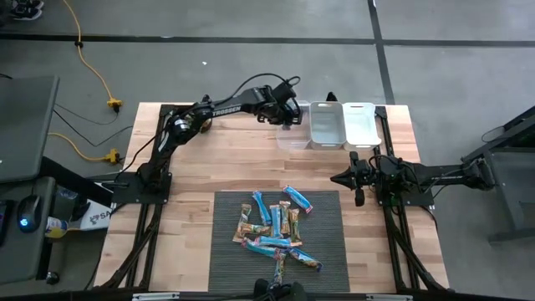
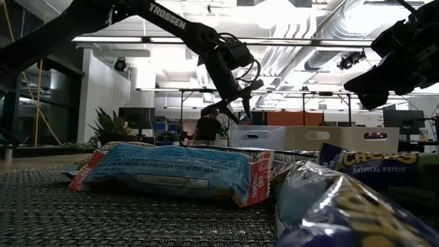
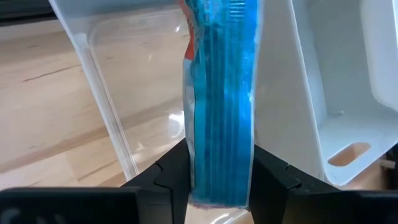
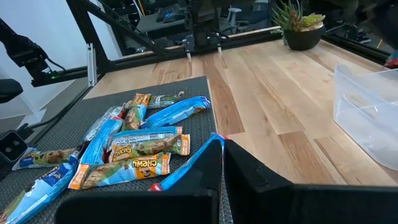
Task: Pick and place Granola Bars by type
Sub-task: Put the red granola bar into the transparent bin
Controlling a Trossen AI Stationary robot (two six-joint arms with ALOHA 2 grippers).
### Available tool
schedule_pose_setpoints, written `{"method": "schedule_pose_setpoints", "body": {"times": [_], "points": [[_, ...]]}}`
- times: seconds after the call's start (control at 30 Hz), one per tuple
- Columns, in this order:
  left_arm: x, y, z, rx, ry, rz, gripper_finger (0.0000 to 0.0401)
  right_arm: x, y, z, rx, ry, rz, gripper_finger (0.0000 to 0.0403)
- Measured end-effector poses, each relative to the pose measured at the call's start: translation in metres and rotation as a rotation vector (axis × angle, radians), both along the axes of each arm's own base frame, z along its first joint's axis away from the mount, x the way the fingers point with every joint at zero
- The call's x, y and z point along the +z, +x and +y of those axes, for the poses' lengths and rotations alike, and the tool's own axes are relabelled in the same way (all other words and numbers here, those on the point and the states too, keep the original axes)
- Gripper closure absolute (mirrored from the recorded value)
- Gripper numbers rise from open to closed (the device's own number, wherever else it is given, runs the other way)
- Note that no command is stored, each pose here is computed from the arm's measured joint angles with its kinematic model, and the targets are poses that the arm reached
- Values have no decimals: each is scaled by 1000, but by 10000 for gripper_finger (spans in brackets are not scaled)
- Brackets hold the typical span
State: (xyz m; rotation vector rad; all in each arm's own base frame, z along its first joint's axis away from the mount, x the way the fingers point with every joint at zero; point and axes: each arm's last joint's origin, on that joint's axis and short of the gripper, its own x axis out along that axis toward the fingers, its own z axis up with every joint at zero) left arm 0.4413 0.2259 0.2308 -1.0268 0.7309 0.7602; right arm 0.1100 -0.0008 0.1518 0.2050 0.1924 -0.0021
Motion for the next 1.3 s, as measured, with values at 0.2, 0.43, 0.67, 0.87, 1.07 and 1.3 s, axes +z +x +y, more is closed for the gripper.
{"method": "schedule_pose_setpoints", "body": {"times": [0.2, 0.43, 0.67, 0.87, 1.07, 1.3], "points": [[0, 0, 0, -7, 3, 1, 230, 0, 0, 0, 0, 0, 0, 402], [0, 1, -1, -46, -26, -18, 206, 0, 0, 0, 0, 0, 0, 402], [24, -5, -7, -169, 16, -62, 206, 0, 0, 0, 0, 0, 0, 402], [78, -27, -23, -213, 139, -85, 206, 0, 0, 0, 0, 0, 0, 402], [136, -64, -57, -234, 252, -34, 206, 0, 0, 0, 0, 0, 0, 402], [181, -97, -108, -342, 404, 12, 206, 0, 0, 0, -1, 0, 1, 402]]}}
